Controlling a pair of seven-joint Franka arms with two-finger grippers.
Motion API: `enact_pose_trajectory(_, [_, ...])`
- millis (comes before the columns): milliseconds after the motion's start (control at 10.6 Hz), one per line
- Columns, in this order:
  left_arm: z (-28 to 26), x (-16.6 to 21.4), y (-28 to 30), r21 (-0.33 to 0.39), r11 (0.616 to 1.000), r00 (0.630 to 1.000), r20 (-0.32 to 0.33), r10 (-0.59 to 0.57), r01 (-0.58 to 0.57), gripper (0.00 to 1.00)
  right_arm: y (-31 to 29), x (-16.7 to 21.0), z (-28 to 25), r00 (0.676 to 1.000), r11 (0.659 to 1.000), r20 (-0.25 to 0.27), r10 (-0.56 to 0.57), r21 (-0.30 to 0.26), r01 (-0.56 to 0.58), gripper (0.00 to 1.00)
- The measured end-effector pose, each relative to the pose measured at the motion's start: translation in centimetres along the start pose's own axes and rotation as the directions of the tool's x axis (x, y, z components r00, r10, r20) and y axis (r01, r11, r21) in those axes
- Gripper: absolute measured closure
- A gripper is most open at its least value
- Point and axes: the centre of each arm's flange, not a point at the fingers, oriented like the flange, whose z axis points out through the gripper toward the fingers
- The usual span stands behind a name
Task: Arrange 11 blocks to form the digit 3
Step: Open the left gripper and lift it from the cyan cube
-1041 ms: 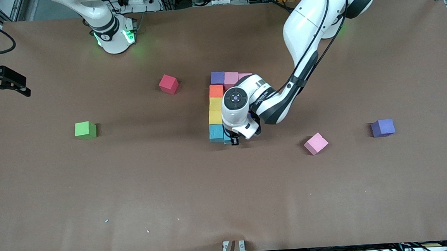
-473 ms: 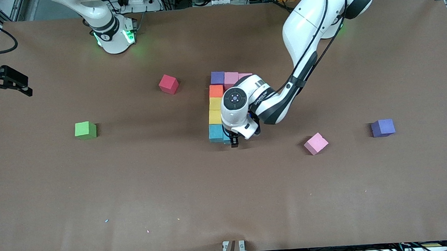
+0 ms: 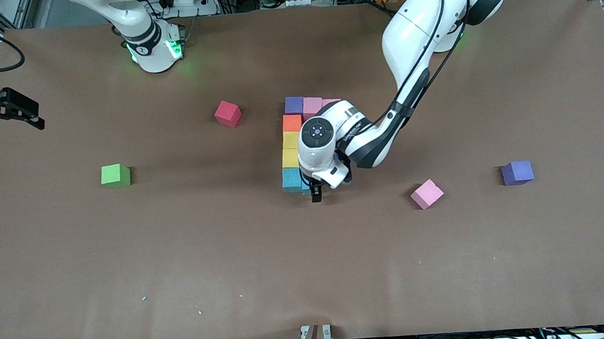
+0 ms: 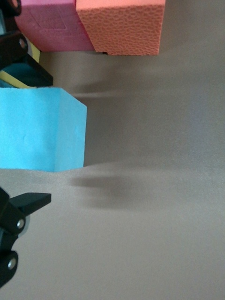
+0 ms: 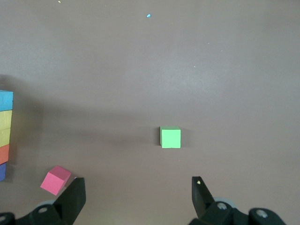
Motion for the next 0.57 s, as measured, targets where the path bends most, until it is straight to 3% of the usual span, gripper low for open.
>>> enact_pose_trajectory(568, [-7.7,0.1,0.1,-0.041,0.998,0.999,-0.022,0.041,-0.041,0.0,0.0,0.0,0.0,1.0,1.0,0.0,0.0,0.0,0.0,0.0])
